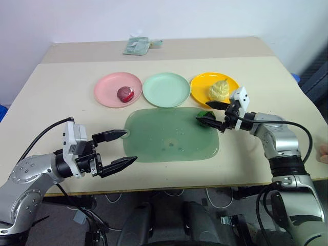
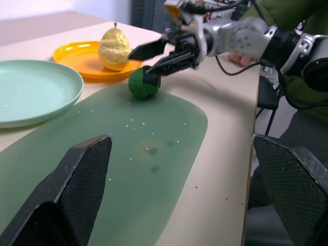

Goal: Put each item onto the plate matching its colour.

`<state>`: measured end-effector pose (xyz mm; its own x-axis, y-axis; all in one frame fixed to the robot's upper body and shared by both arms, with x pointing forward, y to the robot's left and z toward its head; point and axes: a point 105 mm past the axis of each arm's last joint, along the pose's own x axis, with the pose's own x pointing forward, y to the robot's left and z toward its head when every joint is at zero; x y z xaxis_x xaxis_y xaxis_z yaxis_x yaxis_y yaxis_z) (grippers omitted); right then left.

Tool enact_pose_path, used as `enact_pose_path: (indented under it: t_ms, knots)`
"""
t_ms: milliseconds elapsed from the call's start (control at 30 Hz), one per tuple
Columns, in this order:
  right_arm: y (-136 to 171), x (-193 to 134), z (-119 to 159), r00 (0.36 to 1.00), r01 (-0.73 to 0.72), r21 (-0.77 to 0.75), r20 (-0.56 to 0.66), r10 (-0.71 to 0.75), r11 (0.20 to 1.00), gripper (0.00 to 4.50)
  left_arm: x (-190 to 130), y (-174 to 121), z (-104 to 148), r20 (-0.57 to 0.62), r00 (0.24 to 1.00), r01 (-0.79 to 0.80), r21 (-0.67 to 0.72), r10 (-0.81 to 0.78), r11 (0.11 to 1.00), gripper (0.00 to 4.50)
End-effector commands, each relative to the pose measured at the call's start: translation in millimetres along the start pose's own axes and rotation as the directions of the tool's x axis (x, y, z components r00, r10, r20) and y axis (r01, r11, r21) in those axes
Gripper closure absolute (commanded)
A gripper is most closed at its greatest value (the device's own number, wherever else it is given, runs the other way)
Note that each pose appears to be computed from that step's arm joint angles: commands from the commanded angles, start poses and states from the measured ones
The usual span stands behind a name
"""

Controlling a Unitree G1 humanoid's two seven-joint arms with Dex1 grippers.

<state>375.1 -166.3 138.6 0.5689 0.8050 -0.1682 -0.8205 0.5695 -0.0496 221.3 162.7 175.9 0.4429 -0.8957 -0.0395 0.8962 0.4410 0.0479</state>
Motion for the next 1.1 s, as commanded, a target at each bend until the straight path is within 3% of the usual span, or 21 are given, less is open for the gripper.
enact_pose_path:
  t_ms: [33, 100, 133, 200, 300, 533, 767, 867, 967, 1100]
  knots:
    - [-9.3, 3.5, -0.8, 1.000, 0.005, -0.044, -0.020, -0.006, 0.999, 0.08, -4.7, -3.7, 11.6, 0.019, 1.000, -0.012, 0.051, 0.012, 0.999, 0.00]
    - [-15.2, 5.5, -6.0, 0.999, 0.017, -0.047, -0.042, -0.019, 0.999, 0.08, -6.6, -5.3, 11.8, 0.017, 1.000, -0.021, 0.051, 0.020, 0.998, 0.00]
    - [-17.7, 6.8, -7.4, 0.998, 0.021, -0.053, -0.051, -0.024, 0.998, 0.29, -7.4, -6.6, 11.9, 0.015, 1.000, -0.024, 0.052, 0.023, 0.998, 0.00]
    - [-21.5, 10.5, -4.5, 0.998, 0.025, -0.069, -0.047, -0.029, 0.997, 0.94, -8.3, -8.4, 13.0, 0.018, 0.999, -0.038, 0.049, 0.037, 0.998, 0.00]
    - [-23.0, 16.9, 7.0, 0.999, 0.026, -0.110, -0.019, -0.028, 0.994, 2.39, -10.7, -11.2, 12.6, 0.014, 0.998, -0.055, 0.046, 0.055, 0.997, 0.00]
    - [-14.7, 58.3, 63.0, 0.983, 0.066, -0.179, 0.180, -0.033, 0.982, 2.39, -10.7, -14.0, 13.5, 0.030, 0.995, -0.099, 0.037, 0.098, 0.994, 0.00]
    - [-15.6, 114.7, 91.1, 0.947, 0.251, -0.123, 0.236, -0.217, 0.960, 2.39, -10.5, -14.1, 17.4, 0.059, 0.982, -0.180, 0.041, 0.178, 0.983, 0.00]
    - [-14.1, 124.6, 95.9, 0.937, 0.286, -0.098, 0.236, -0.257, 0.953, 1.38, -11.4, -12.8, 17.7, 0.063, 0.974, -0.220, 0.047, 0.217, 0.974, 0.00]
    - [-11.9, 131.4, 109.0, 0.921, 0.335, -0.141, 0.256, -0.293, 0.932, 0.09, -14.5, -6.6, 16.3, 0.058, 0.948, -0.316, 0.079, 0.312, 0.946, 0.00]
    - [-13.2, 123.6, 128.2, 0.913, 0.324, -0.180, 0.316, -0.258, 0.929, 0.09, -16.7, 4.3, 10.7, 0.044, 0.906, -0.423, 0.132, 0.421, 0.896, 0.00]
